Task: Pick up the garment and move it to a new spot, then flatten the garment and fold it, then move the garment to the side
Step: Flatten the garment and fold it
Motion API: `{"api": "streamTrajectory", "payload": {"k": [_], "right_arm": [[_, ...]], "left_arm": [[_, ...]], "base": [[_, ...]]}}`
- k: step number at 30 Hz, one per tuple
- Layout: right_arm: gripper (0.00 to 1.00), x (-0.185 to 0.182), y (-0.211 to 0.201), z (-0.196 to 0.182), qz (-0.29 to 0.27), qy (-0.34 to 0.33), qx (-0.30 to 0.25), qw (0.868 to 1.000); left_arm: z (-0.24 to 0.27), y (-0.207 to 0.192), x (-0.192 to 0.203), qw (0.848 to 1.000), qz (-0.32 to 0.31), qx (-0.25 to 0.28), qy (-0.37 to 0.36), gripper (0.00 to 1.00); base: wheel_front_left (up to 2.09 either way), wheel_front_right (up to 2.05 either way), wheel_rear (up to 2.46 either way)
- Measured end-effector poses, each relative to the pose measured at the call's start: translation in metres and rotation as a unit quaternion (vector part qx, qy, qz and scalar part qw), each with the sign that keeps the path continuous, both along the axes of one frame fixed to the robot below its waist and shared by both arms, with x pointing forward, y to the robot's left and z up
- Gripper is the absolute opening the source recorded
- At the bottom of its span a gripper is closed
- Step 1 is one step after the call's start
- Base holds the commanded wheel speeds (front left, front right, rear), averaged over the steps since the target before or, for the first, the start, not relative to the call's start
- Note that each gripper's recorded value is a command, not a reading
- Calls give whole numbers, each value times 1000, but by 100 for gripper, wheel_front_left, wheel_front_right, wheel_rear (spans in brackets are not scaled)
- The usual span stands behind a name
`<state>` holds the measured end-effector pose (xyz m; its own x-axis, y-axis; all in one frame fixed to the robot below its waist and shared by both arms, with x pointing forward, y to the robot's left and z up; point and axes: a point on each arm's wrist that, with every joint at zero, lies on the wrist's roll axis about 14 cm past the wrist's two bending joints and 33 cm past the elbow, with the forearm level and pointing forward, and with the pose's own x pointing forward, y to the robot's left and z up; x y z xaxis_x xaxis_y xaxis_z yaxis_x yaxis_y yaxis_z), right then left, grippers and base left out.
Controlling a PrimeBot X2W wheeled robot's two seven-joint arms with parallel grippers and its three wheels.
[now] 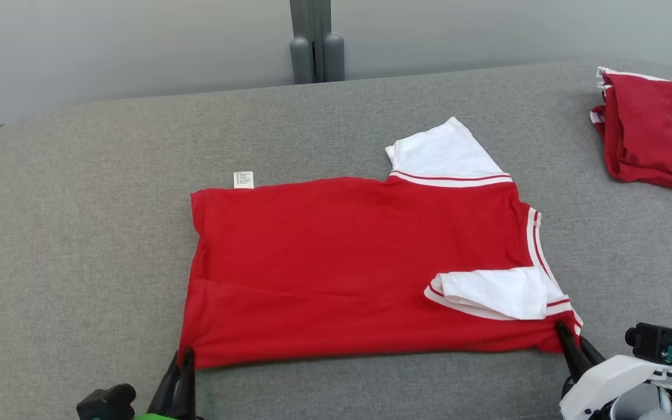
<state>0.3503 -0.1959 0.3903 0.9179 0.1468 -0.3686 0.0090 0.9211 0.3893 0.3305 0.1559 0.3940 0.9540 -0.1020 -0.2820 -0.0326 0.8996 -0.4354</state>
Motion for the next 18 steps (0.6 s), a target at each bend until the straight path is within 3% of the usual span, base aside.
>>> {"api": "streamTrajectory", "payload": {"k": [9,18], "right_arm": [[100,22,-1,54,-10,-105,-30,994],[100,36,20,124,7,-241,-70,968]], "left_arm": [[42,9,23,996,0,48,-77,100],[94,23,43,981,9,105,-161,100]], "base": [[0,0,0],[0,0,0]]}}
